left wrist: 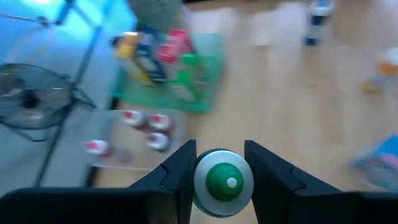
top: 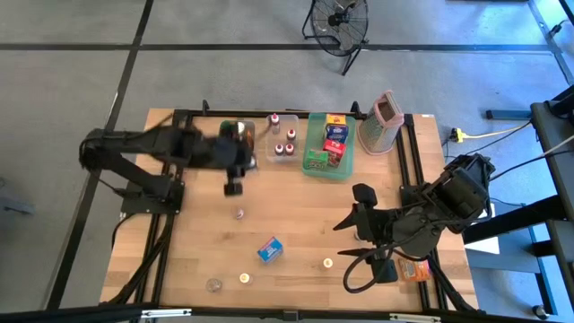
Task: Pick & Place Kitchen Items
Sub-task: Put the green food coloring bottle into the transparent bin
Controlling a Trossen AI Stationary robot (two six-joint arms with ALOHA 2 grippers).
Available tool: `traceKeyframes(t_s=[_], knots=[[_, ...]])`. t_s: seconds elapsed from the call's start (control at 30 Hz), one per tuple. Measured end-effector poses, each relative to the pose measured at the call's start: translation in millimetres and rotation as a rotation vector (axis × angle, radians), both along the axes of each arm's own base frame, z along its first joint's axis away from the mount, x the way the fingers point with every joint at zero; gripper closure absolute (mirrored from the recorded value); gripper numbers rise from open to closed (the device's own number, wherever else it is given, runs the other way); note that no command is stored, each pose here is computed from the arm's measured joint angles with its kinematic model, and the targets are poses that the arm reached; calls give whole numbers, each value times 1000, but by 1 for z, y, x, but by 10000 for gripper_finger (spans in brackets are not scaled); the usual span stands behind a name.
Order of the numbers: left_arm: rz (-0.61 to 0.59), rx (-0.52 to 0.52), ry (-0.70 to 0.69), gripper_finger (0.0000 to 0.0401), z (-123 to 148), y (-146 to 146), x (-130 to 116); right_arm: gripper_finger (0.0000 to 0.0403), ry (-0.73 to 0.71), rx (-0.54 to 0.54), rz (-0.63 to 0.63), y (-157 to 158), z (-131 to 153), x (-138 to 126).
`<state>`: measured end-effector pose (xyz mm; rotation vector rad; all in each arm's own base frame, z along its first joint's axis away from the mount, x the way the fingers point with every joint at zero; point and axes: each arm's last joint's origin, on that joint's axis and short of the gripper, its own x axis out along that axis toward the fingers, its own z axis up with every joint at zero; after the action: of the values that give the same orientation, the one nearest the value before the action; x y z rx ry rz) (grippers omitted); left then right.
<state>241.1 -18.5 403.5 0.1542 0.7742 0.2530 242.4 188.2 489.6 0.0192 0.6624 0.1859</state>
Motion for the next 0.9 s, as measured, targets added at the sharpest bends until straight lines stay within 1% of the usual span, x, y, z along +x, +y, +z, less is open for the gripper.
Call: traceKeyframes(t_s=[0.13, 0.3, 0.43, 0.53, 0.63, 0.7, 0.77, 0.9], knots=[[42, 61, -13, 288, 6, 41, 3, 165, -2, 0, -1, 0, 0, 0], [60, 43, -56, 288, 4, 97, 11, 164, -47, -39, -71, -1, 1, 2], [92, 25, -41, 288, -9, 137, 21, 164, -72, -89, -101, -2, 1, 4], [111, -27, 3, 288, -27, 163, 29, 164, -79, -98, -118, -4, 1, 6], [112, -88, 37, 288, -47, 183, 40, 164, -78, -99, -128, -7, 1, 7], [101, -102, 42, 288, -58, 192, 49, 164, -78, -99, -132, -8, 1, 8], [95, -95, 39, 288, -67, 198, 59, 164, -77, -100, -136, -9, 1, 9], [72, -42, -4, 288, -76, 207, 75, 164, -72, -104, -137, -10, 0, 9]])
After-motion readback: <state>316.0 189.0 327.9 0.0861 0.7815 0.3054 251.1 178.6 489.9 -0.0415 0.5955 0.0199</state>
